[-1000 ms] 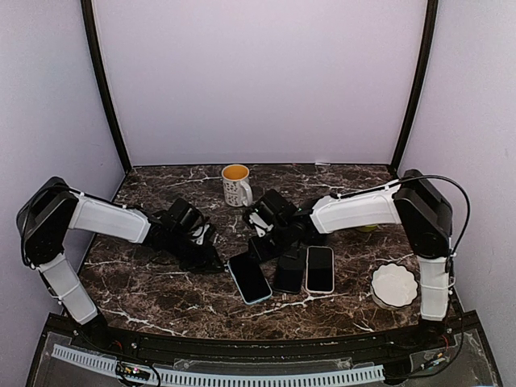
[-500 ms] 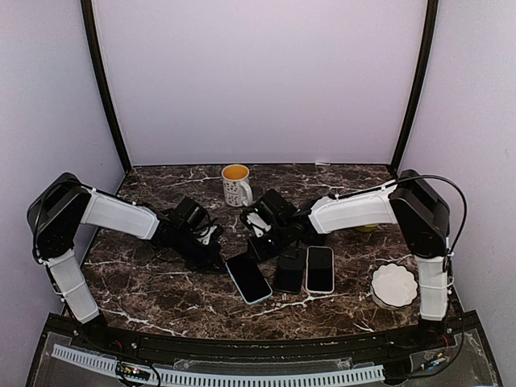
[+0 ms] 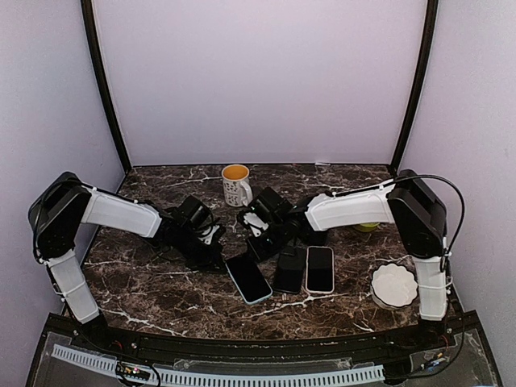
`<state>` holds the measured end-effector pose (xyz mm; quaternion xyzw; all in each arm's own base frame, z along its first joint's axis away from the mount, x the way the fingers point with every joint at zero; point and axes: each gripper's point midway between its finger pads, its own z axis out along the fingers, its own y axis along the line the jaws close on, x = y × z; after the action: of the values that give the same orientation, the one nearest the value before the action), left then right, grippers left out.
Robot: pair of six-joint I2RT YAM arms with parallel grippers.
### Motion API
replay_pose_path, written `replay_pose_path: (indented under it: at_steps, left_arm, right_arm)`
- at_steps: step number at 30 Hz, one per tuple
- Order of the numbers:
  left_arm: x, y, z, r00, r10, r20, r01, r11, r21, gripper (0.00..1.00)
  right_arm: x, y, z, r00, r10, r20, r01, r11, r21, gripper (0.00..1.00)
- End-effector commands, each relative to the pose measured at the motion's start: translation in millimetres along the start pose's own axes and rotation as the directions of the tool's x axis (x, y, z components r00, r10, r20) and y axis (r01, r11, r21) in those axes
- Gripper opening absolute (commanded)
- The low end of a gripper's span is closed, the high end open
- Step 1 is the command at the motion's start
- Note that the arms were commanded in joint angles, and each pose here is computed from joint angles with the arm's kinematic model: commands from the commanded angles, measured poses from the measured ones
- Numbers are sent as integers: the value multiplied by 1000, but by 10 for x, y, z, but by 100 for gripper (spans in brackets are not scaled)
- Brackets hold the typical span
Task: Put the phone into the phone case
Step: Press the corner of the phone case at the top left corner of the phone case, then press the corner of the phone case at the bottom right corner of the phone case.
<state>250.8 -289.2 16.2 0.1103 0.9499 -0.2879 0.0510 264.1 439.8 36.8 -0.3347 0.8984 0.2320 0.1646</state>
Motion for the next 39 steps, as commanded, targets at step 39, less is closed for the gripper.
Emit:
replay_pose_path:
  at_steps: [39]
  left_arm:
    - [-708,-62,-157,961,254,113,-230,954,-191,40]
  right_arm:
    - [47,463,-589,990,-138,-2,138,990,31,47]
